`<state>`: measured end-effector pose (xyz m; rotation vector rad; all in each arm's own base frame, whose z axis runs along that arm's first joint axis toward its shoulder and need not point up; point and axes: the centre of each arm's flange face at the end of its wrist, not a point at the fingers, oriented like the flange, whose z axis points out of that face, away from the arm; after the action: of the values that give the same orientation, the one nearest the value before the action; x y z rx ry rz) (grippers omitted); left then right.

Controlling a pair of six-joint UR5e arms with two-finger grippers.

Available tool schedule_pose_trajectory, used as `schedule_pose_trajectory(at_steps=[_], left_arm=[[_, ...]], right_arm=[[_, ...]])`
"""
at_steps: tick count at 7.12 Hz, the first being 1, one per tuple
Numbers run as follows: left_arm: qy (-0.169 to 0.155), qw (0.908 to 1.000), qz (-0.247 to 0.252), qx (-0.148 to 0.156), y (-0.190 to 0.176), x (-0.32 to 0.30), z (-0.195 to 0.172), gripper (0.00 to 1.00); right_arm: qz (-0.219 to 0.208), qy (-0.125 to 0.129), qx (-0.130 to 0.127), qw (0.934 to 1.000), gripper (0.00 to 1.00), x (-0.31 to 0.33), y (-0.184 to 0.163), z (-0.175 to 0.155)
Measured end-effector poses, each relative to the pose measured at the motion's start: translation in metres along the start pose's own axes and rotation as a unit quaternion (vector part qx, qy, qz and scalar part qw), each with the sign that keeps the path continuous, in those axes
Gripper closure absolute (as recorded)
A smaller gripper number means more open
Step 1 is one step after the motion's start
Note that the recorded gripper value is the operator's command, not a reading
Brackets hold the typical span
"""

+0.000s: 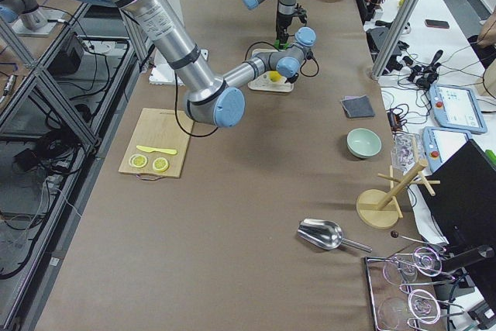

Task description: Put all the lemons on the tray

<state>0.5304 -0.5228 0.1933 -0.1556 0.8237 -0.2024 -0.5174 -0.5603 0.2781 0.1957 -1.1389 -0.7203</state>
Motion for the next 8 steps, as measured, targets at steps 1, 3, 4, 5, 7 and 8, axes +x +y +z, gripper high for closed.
schedule_pose_trajectory(at_steps=[1,3,4,5,7,8], left_arm=[[0.001,1.0000,0.002,0.002,-0.001,0.000,0.006,0.74],[0.003,0.9999,0.007,0.012,-0.004,0.000,0.017,0.02],[0.004,0.9998,0.008,0.015,-0.006,0.000,0.020,0.02],[0.005,0.9998,0.010,0.017,-0.006,0.000,0.022,0.02],[0.008,0.9997,0.012,0.018,-0.005,0.001,0.020,0.02],[0.010,0.9997,0.012,0.019,-0.005,0.001,0.018,0.02]], right_arm=[[0.004,-0.003,0.007,1.0000,0.00,0.009,-0.003,-0.017],[0.016,0.000,0.020,0.9997,0.01,0.032,-0.004,-0.047],[0.023,0.005,0.026,0.9994,0.01,0.045,-0.002,-0.058],[0.034,0.012,0.032,0.9989,0.01,0.062,0.003,-0.069],[0.062,0.030,0.045,0.9966,0.01,0.103,0.020,-0.097],[0.076,0.041,0.053,0.9949,0.01,0.123,0.032,-0.112]])
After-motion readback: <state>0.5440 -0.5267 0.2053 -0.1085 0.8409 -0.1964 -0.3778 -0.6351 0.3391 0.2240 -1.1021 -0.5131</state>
